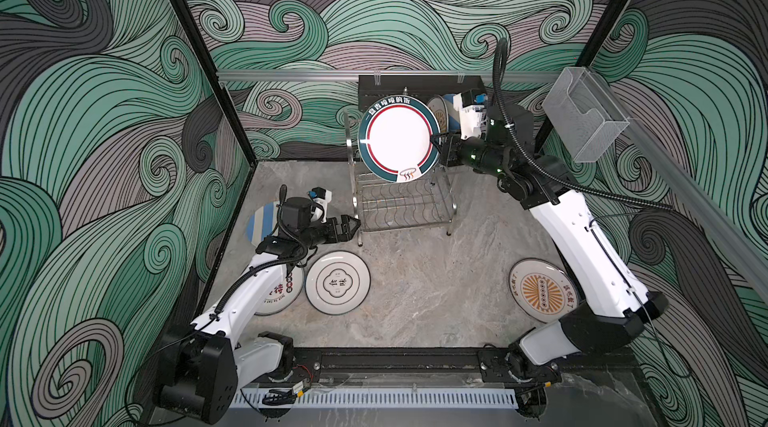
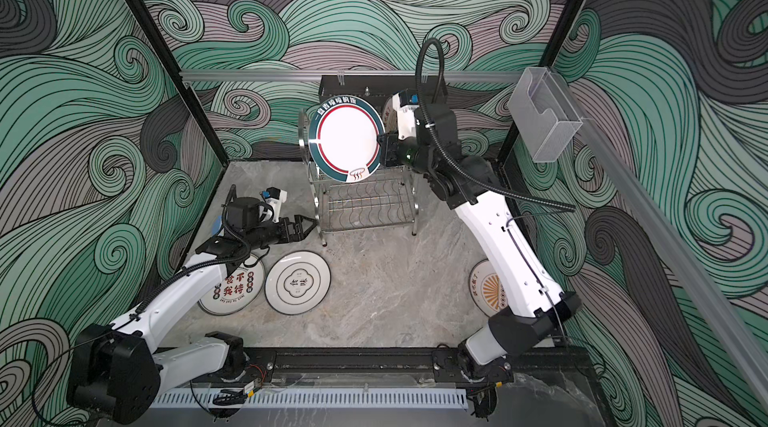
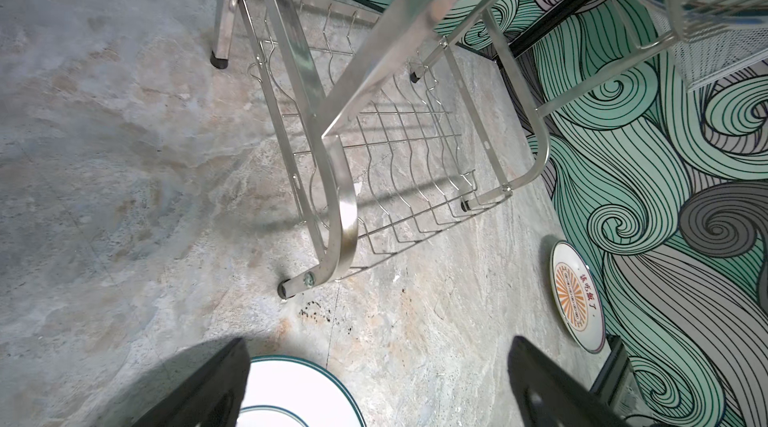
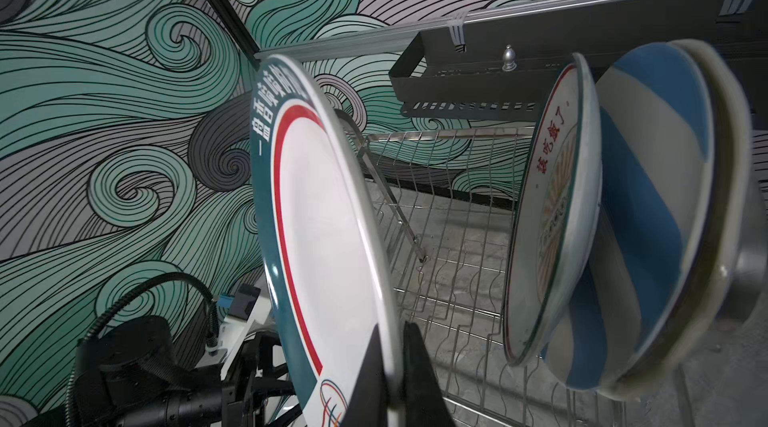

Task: Load the plates into the dish rack
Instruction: 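Carry the upright green-rimmed plate over the rack's top tier with the right gripper, then lower the green-rimmed plate into the top tier beside the sunburst plate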

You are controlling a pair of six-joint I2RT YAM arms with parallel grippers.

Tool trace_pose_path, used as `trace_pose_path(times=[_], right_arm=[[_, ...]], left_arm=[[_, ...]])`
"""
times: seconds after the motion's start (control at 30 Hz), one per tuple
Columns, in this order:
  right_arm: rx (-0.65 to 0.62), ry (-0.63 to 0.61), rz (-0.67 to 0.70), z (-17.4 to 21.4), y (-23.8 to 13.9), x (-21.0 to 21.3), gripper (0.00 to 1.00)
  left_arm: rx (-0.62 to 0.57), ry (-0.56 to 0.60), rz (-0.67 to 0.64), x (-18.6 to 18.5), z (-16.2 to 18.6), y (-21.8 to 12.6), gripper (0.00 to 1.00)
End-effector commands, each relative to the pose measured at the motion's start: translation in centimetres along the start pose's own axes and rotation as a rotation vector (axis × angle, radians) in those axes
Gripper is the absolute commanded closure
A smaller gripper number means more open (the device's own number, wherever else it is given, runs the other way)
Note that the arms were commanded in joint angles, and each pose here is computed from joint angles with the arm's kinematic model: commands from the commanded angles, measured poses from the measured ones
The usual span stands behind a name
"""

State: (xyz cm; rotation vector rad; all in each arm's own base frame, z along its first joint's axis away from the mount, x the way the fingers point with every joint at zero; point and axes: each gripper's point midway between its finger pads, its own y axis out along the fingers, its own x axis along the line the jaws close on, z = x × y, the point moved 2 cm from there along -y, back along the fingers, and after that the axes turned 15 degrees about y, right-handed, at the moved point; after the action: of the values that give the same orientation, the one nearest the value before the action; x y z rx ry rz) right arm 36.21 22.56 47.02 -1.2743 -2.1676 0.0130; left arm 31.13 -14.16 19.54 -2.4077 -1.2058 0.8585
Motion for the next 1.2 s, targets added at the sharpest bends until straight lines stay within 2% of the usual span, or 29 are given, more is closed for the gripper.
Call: trace_pose_path(times=[0.0, 0.2, 0.4, 0.5, 0.87, 1.17], right_arm=[[-0.142, -0.049, 0.128, -3.7, -1.7, -0.1, 1.00], [-0.280, -0.165, 0.370, -6.5, -2.1, -0.4, 1.00], [-0.365, -0.254, 0.535, -7.3, -2.1, 0.4, 1.00], [-0.403, -0.330, 0.663, -7.4, -1.9, 0.3, 1.00], [-0.400, -0.352, 0.786, -5.8, 0.1, -0.5, 1.00], [-0.411, -0.331, 0.787, -5.3, 1.5, -0.6, 1.00]], left_arm=[[-0.011, -0.005, 0.050, -0.7, -0.9, -0.1, 0.02], [-0.024, 0.002, 0.045, -0.9, -0.9, -0.4, 0.01], [-0.020, 0.007, 0.038, -1.1, -0.3, -0.9, 0.02], [-0.010, 0.012, 0.038, -1.3, 0.4, -0.8, 0.01], [-0.015, 0.038, 0.089, -2.9, 0.6, -1.1, 0.01], [0.019, 0.050, 0.102, -3.9, 1.0, -0.7, 0.01]])
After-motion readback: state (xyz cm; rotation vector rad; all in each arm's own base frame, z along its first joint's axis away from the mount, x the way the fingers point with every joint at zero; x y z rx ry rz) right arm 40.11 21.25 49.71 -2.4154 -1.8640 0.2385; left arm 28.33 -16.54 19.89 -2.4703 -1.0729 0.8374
